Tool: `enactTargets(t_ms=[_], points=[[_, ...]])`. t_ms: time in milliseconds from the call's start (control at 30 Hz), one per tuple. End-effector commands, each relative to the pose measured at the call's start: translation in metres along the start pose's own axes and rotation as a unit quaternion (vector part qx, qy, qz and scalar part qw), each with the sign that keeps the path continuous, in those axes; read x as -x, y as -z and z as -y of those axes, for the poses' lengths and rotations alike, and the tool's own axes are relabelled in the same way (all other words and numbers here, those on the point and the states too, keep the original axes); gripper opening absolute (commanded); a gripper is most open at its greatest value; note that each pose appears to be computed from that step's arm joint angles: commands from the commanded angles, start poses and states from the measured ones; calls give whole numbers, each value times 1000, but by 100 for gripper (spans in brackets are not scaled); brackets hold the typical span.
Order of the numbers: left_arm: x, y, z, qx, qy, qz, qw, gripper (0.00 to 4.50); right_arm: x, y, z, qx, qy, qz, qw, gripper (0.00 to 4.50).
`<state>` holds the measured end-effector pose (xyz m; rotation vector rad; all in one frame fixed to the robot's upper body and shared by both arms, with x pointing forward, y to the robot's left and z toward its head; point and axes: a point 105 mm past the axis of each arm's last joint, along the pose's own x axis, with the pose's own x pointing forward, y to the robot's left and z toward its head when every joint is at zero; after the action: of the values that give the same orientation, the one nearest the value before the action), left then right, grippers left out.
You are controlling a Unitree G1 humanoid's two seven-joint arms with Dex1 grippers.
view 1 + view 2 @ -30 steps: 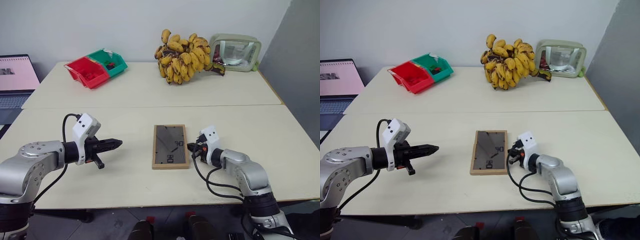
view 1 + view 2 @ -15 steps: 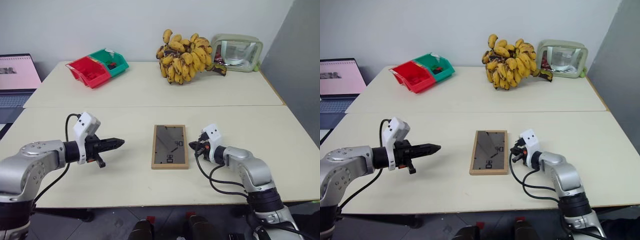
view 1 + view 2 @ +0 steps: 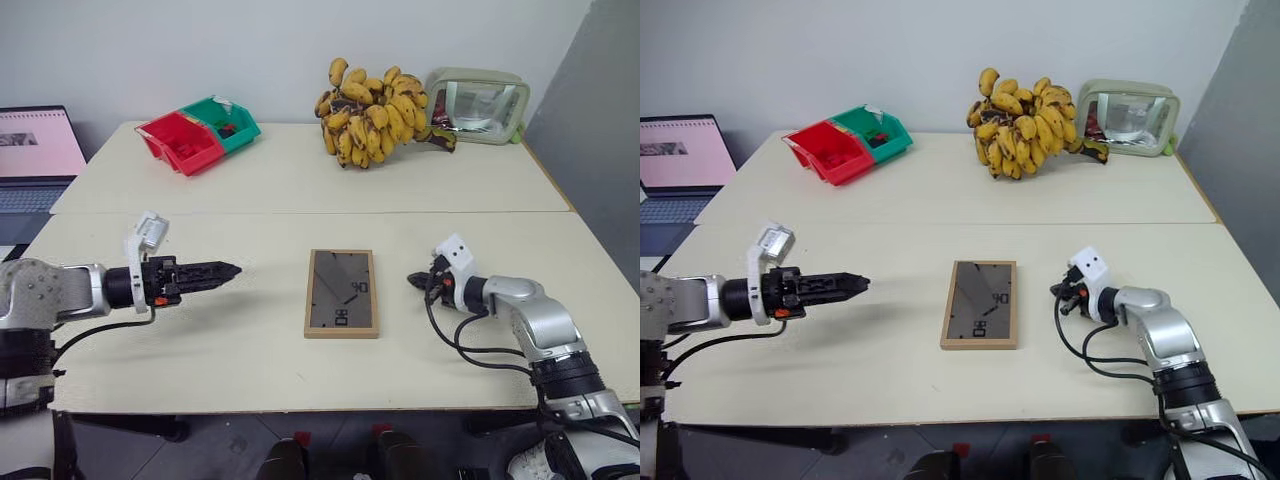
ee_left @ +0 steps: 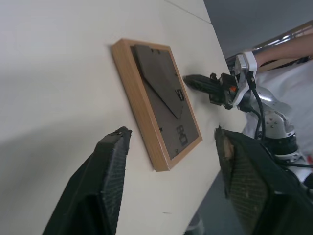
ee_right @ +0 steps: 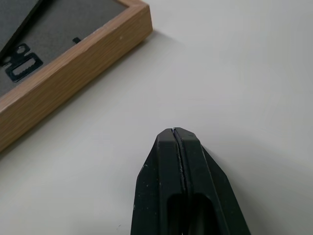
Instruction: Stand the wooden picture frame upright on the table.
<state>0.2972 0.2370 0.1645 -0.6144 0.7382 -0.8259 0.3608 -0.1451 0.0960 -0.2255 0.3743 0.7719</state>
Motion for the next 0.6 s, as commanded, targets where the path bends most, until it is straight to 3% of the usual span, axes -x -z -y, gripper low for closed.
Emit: enactTargets(t_ms=[33,133,600], points=[[-11,4,-4,16,15,-23,1000,394,-3,-11,-2,21,-4,16,1000,0],[-24,13,-10,8,20,-48,999,445,-7,-11,-9,22,-7,20,1000,0],[-92,45,-28,40,53,-100,993,445,-28,-17,-56,10,-44,37,998,0]])
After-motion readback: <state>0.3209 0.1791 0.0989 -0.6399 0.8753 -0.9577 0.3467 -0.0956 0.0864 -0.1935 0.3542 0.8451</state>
